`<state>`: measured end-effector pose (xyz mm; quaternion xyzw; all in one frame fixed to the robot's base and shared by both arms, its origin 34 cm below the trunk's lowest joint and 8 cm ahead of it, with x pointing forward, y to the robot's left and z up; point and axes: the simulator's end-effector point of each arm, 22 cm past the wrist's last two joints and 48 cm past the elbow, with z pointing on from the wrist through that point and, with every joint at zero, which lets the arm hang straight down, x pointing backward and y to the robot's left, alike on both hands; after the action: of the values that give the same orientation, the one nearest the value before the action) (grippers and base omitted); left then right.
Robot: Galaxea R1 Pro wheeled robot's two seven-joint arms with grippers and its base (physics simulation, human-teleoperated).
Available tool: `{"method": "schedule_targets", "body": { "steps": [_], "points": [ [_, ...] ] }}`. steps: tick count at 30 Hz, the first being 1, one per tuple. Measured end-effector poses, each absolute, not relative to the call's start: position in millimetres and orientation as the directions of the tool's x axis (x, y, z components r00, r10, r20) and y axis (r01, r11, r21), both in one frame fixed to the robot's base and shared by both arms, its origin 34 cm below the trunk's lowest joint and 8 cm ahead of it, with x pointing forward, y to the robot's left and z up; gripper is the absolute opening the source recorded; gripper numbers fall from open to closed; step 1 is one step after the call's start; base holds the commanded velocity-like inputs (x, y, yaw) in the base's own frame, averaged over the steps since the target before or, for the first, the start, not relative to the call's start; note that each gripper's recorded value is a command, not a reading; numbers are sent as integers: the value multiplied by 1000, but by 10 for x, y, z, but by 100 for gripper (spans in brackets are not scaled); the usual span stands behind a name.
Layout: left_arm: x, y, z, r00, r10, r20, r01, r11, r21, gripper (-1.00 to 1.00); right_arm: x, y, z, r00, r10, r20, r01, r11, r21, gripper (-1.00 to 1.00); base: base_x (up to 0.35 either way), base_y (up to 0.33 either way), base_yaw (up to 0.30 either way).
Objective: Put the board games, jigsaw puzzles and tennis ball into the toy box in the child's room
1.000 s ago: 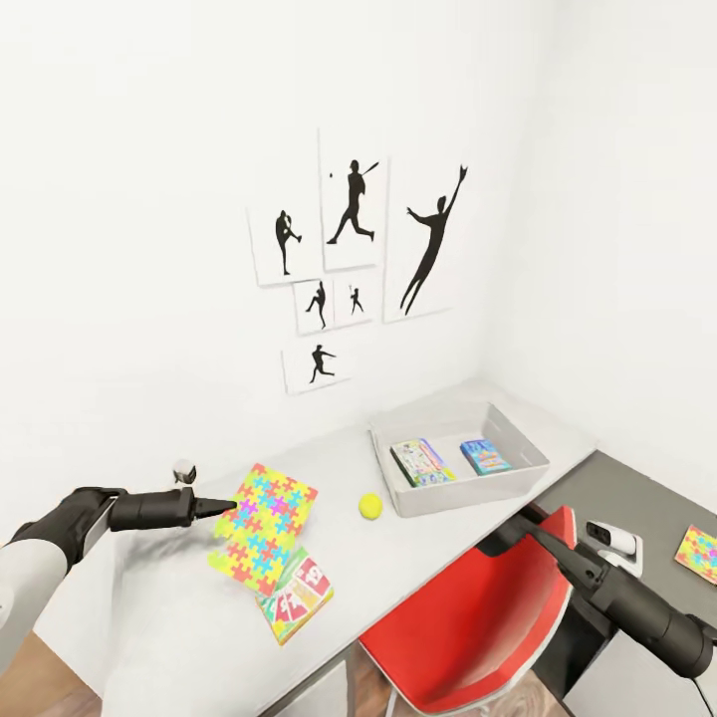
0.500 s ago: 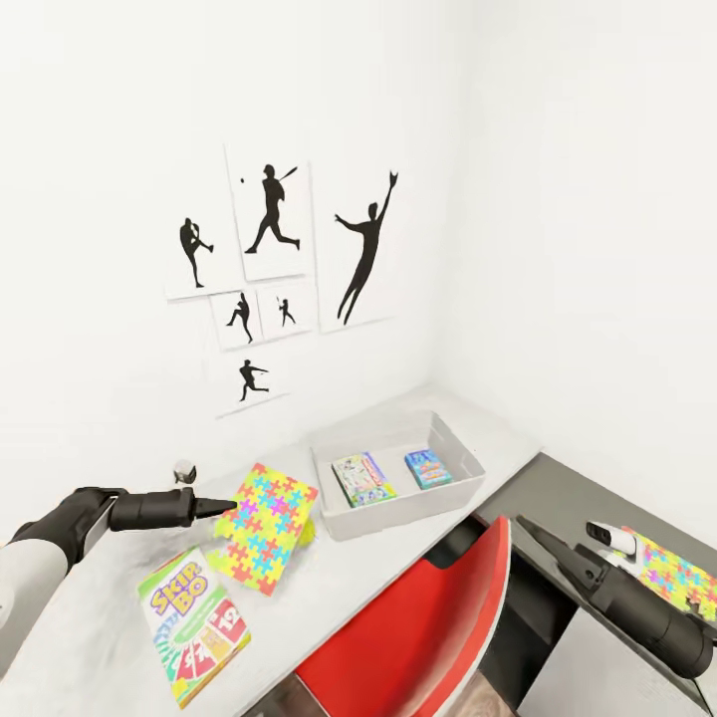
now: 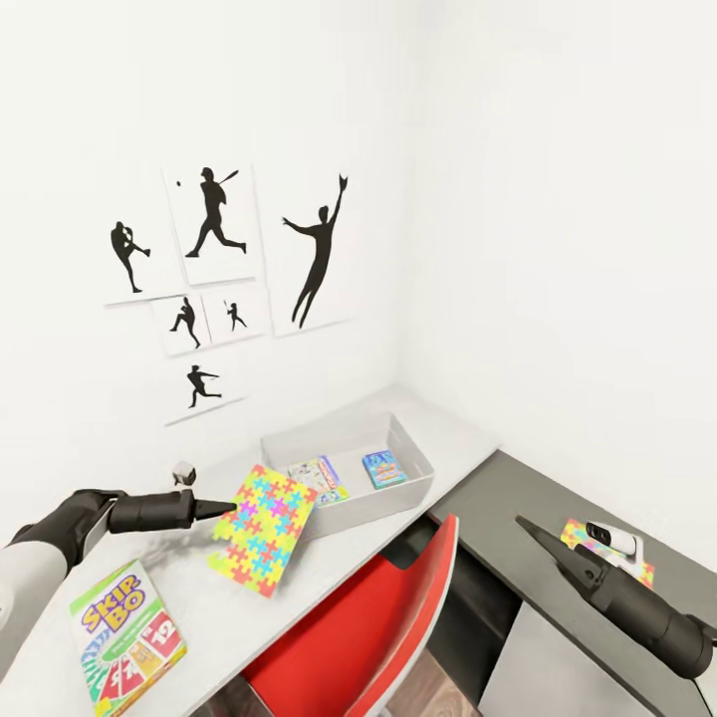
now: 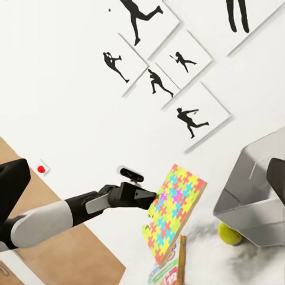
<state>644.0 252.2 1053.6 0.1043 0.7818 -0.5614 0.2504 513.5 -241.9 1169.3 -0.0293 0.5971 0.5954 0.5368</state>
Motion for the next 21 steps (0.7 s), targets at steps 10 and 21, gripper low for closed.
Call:
{"method": "schedule_targets", "body": {
  "steps": [10, 21],
  "points": [
    [6423, 2528, 10518, -853, -123, -507, 442, 346, -827, -100, 5133, -2419, 11694, -423, 604, -676, -674, 290, 680, 100, 121, -211, -122],
    [6422, 2527, 10518, -853, -124, -507, 442, 346, -828, -100, 5135, -2418, 11692, -422, 603, -677, -674, 291, 679, 100, 219, -159, 172]
  ]
}}
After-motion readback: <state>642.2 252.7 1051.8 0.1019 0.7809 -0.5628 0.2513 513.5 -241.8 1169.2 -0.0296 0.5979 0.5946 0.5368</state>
